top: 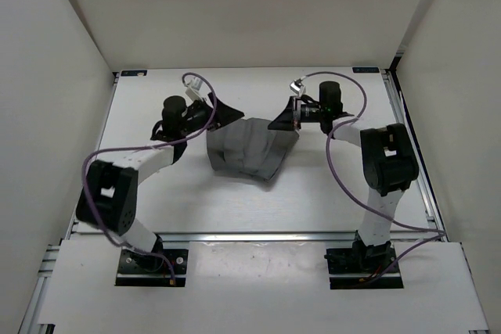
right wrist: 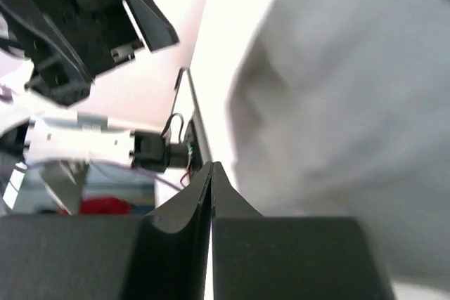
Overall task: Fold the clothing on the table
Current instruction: Fold the skirt
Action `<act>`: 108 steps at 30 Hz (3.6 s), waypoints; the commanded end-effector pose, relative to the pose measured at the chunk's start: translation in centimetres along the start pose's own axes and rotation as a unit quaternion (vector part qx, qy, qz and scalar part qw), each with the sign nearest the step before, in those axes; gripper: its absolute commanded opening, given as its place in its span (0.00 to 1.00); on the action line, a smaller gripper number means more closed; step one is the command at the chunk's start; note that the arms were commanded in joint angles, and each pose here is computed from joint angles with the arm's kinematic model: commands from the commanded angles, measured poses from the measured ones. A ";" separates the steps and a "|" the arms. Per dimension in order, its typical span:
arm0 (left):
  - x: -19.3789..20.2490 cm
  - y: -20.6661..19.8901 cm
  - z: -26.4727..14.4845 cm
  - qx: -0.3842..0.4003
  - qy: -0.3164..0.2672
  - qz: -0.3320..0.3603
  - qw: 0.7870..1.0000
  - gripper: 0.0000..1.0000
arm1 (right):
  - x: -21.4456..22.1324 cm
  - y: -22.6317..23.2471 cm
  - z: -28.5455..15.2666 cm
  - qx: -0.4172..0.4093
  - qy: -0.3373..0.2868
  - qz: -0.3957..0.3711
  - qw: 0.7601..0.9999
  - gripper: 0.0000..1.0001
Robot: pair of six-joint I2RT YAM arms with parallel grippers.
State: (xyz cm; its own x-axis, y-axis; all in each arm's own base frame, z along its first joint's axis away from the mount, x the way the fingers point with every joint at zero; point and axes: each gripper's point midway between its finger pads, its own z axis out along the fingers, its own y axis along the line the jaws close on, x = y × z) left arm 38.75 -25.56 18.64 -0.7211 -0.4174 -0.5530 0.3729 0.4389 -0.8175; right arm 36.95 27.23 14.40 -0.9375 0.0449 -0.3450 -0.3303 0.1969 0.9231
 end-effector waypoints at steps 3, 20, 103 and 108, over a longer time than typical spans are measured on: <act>3.0 0.3 -4.6 -0.025 0.002 -0.011 1.000 0.63 | 4.1 5.0 3.1 -0.072 0.090 -0.051 0.992 0.00; 2.9 5.8 -9.4 -0.101 -0.057 -0.021 0.993 0.61 | 10.7 -11.0 8.6 0.121 0.150 0.105 0.976 0.00; 7.7 -5.7 2.5 0.041 0.113 0.029 0.992 0.00 | 0.9 5.1 -14.6 0.068 -0.155 -0.060 0.984 0.00; 12.2 -5.0 4.2 0.056 0.150 -0.005 0.987 0.00 | 0.3 5.0 -15.2 0.070 -0.161 -0.056 0.983 0.00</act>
State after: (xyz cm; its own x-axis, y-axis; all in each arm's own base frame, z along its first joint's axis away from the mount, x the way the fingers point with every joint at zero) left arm 31.74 -36.04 17.00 -0.8261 -0.1880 -0.5313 0.4486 0.3514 -0.8218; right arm 33.09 13.67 19.99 -0.8344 0.3227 -0.4468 -0.3320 0.3528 0.8748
